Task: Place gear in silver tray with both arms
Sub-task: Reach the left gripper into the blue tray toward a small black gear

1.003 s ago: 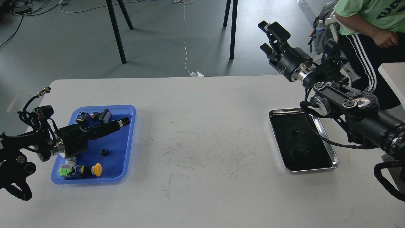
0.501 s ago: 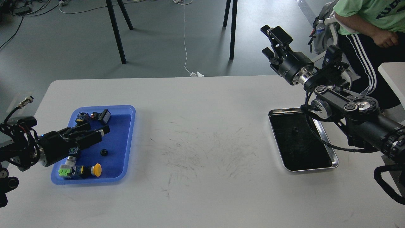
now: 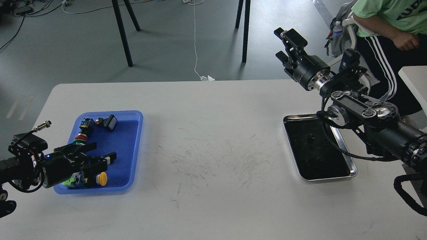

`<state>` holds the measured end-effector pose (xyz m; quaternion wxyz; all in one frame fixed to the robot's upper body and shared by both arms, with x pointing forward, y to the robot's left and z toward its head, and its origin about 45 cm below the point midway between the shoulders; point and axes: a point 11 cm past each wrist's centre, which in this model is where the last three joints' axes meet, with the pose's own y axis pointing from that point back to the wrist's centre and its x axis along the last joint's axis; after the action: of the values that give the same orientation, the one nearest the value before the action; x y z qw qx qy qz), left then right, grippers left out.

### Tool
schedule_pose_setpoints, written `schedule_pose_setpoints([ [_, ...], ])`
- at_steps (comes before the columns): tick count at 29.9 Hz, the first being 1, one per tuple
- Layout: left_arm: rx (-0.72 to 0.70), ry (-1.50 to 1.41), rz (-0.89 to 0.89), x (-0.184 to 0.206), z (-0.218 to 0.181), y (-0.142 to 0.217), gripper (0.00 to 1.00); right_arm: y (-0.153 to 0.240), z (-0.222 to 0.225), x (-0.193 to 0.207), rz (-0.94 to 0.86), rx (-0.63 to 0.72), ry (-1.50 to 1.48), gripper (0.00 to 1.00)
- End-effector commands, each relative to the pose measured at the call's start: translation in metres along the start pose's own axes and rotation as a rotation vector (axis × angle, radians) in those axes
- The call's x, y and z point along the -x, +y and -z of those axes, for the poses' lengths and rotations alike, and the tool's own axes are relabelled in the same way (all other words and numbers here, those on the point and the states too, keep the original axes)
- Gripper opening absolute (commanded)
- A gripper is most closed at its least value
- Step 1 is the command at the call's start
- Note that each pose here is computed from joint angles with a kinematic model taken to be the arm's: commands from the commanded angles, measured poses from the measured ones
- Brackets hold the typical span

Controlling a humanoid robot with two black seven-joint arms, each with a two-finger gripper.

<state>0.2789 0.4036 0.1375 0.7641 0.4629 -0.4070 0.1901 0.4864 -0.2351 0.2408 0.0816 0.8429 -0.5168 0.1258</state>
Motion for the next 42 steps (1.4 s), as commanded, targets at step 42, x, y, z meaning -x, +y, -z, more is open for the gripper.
schedule_pose_setpoints([
  [42, -0.036, -0.031, -0.050, 0.050, 0.003, -0.010, 0.69, 0.003, -0.007, 0.003, 0.009, 0.018, 0.007, 0.94],
])
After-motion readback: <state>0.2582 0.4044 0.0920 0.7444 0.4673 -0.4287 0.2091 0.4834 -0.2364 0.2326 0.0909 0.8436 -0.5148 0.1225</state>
